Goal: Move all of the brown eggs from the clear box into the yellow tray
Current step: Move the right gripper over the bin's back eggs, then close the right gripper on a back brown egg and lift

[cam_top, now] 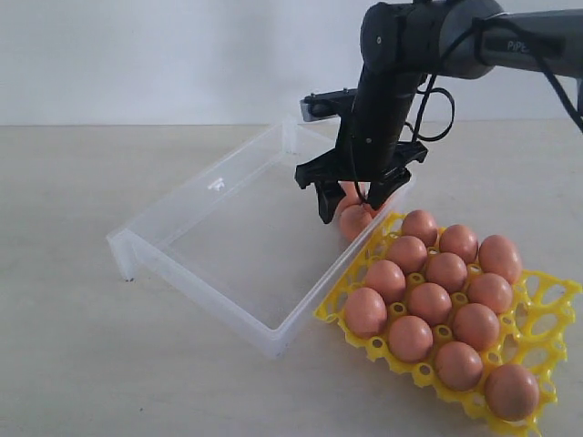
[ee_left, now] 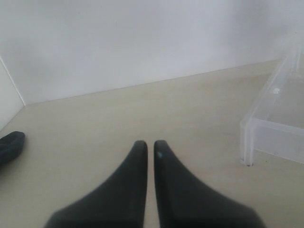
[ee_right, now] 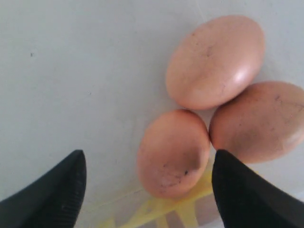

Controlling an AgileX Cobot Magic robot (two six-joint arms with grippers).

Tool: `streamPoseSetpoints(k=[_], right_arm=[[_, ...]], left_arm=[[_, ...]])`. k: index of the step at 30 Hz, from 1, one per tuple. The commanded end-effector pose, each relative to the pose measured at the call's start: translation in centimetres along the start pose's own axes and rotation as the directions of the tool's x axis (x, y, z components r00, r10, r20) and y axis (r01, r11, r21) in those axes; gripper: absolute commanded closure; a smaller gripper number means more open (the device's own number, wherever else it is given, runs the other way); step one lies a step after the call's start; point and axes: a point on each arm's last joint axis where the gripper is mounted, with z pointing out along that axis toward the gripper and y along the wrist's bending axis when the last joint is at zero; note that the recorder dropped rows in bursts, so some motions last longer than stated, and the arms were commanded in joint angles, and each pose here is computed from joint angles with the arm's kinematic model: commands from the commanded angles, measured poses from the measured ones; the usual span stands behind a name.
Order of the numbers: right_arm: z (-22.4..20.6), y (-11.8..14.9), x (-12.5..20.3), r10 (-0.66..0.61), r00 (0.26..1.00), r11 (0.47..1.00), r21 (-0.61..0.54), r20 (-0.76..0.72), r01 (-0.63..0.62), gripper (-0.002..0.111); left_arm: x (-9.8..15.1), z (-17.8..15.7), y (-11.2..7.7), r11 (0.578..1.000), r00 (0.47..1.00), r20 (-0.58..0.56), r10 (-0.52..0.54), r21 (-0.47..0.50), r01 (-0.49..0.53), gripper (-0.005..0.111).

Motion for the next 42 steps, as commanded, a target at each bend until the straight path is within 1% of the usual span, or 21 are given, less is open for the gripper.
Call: streamPoseSetpoints(k=[1,6,10,11,12,14,16,17,18,19,22,26,29,30,31,32,36,40,42], right_arm=[[1.3,-0.5,-0.5,0.033,0.999,0.999,0.015,0.031,-0.033,0.044],[3.4,-0.7,-0.2,0.058,0.998,0.998,0.018,-0.027,-0.057,0.044],[4.0,-0.8,-0.1,0.069,0.997,0.998,0.019,-0.039,-0.068,0.044],[4.1,-0.8,-0.1,0.069,0.997,0.997,0.019,-0.041,-0.068,0.046],[4.1,-0.8,0.0,0.069,0.997,0.997,0.019,-0.043,-0.068,0.05],[4.1,-0.8,0.0,0.069,0.996,0.997,0.019,-0.05,-0.068,0.062],[4.1,-0.8,0.1,0.069,0.996,0.997,0.019,-0.061,-0.068,0.077],[4.1,-0.8,0.2,0.069,0.995,0.997,0.019,-0.067,-0.068,0.083],[4.1,-0.8,0.3,0.053,0.995,0.998,0.018,-0.079,-0.052,0.087],[4.1,-0.8,0.4,0.025,0.996,1.0,0.015,-0.09,-0.024,0.089],[4.0,-0.8,0.8,-0.055,0.989,0.998,0.006,-0.134,0.056,0.089],[4.0,-0.8,0.9,-0.079,0.985,0.997,0.0,-0.154,0.08,0.089],[4.0,-0.8,0.7,-0.08,0.988,0.997,0.003,-0.13,0.081,0.09],[3.8,-0.7,0.5,-0.081,0.992,0.997,0.008,-0.1,0.082,0.097],[3.4,-0.7,0.3,-0.081,0.993,0.997,0.008,-0.083,0.082,0.102],[2.6,-0.6,-0.1,-0.082,0.996,0.997,0.006,-0.037,0.082,0.108],[-0.2,0.0,-1.4,-0.084,0.992,0.996,-0.007,0.096,0.086,0.108],[-0.4,0.0,-1.6,-0.081,0.99,0.997,-0.009,0.116,0.083,0.108],[-0.5,0.3,-1.8,-0.091,0.985,0.995,-0.036,0.145,0.097,0.108]], left_arm=[[-0.2,0.0,0.0,1.0,1.0,0.013,-0.007,0.007,0.007,0.103],[-0.2,0.0,0.0,1.0,1.0,0.013,-0.007,0.007,0.007,0.103],[-0.2,0.0,0.0,1.0,1.0,0.013,-0.007,0.007,0.007,0.103],[-0.2,0.0,0.0,1.0,1.0,0.013,-0.007,0.007,0.007,0.103],[-0.2,0.0,0.0,1.0,1.0,0.013,-0.007,0.007,0.007,0.103],[-0.2,0.0,0.0,1.0,1.0,0.013,-0.007,0.007,0.007,0.103],[-0.2,0.0,0.0,1.0,1.0,0.013,-0.007,0.007,0.007,0.103],[-0.2,0.0,0.0,1.0,1.0,0.013,-0.007,0.007,0.007,0.103],[-0.2,0.0,0.0,1.0,1.0,0.013,-0.007,0.007,0.007,0.103],[-0.2,0.0,0.0,1.0,1.0,0.013,-0.007,0.007,0.007,0.103],[-0.2,0.0,0.0,1.0,1.0,0.013,-0.007,0.007,0.007,0.103],[-0.2,0.0,0.0,1.0,1.0,0.013,-0.007,0.007,0.007,0.103],[-0.2,0.0,0.0,1.0,1.0,0.013,-0.007,0.007,0.007,0.103],[-0.2,0.0,0.0,1.0,1.0,0.013,-0.007,0.007,0.007,0.103],[-0.2,0.0,0.0,1.0,1.0,0.013,-0.007,0.007,0.007,0.103],[-0.2,0.0,0.0,1.0,1.0,0.013,-0.007,0.007,0.007,0.103],[-0.2,0.0,0.0,1.0,1.0,0.013,-0.007,0.007,0.007,0.103],[-0.2,0.0,0.0,1.0,1.0,0.013,-0.007,0.007,0.007,0.103],[-0.2,0.0,0.0,1.0,1.0,0.013,-0.007,0.007,0.007,0.103]])
